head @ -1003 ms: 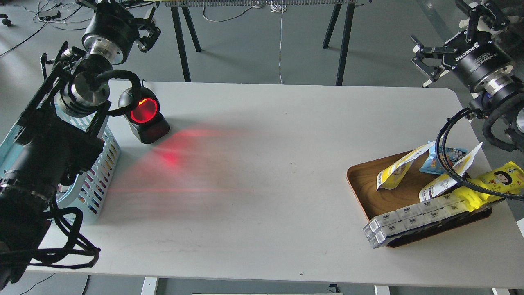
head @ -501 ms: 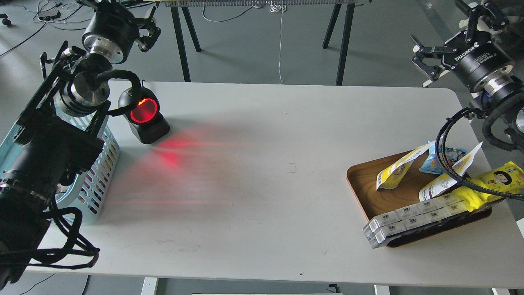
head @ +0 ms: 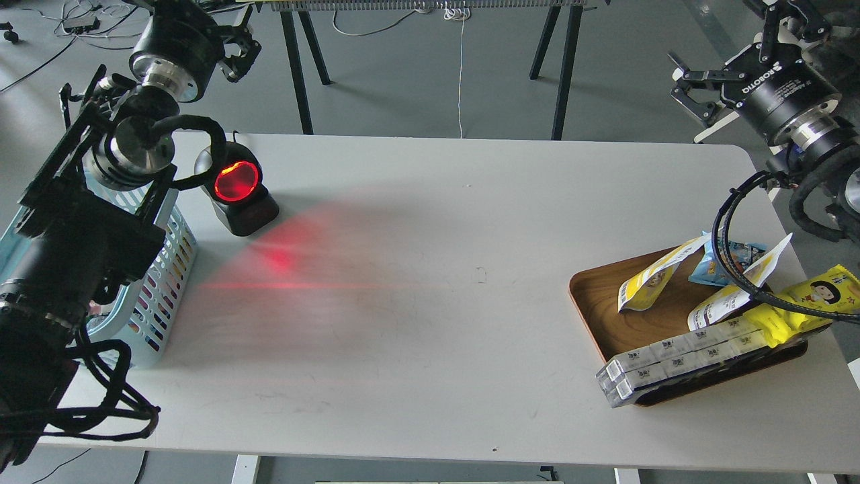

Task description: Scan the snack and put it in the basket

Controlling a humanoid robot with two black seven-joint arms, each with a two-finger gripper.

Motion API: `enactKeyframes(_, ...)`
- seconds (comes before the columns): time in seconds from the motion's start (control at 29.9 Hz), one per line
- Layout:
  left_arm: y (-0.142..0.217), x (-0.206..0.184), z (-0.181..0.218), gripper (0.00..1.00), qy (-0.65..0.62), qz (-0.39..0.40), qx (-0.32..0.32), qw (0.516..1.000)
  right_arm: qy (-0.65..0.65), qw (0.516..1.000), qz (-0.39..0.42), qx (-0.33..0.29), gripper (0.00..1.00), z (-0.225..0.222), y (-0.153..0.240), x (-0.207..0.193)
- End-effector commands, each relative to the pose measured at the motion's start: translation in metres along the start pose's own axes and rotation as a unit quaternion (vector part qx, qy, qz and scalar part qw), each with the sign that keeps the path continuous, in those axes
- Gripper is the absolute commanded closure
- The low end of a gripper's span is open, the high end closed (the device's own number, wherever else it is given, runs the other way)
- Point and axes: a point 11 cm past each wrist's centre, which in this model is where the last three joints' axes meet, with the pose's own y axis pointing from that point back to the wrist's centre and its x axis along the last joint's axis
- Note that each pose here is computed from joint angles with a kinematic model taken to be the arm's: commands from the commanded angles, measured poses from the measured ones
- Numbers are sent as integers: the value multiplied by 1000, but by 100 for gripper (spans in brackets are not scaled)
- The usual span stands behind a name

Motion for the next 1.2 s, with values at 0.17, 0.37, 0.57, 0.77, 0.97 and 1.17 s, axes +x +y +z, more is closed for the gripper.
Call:
enactKeyframes(0.17,0,-2,2,0,0,-6,-2,1000,126,989,-30,-70,0,-24,-33,-55)
enactKeyframes(0.37,1,0,4,0,-3,-7,-2,1000,318,928,-49,-186,0,-20,-46,-115)
enactKeyframes(0.57,1,0,3,0,-2,-7,-2,1000,470,840,-74,-261,0,-26,-9,-157)
enactKeyframes(0.77,3,3,2,0,-2,-4,-1,1000,537,761,8,-364,0,-33,68,-113)
enactKeyframes(0.97,3,3,0,0,-1,-5,0,1000,519,759,68,-388,0,-34,117,-73)
enactKeyframes(1.17,3,1,-3,0,1,-5,4,1000,492,768,121,-392,1,-13,128,-51)
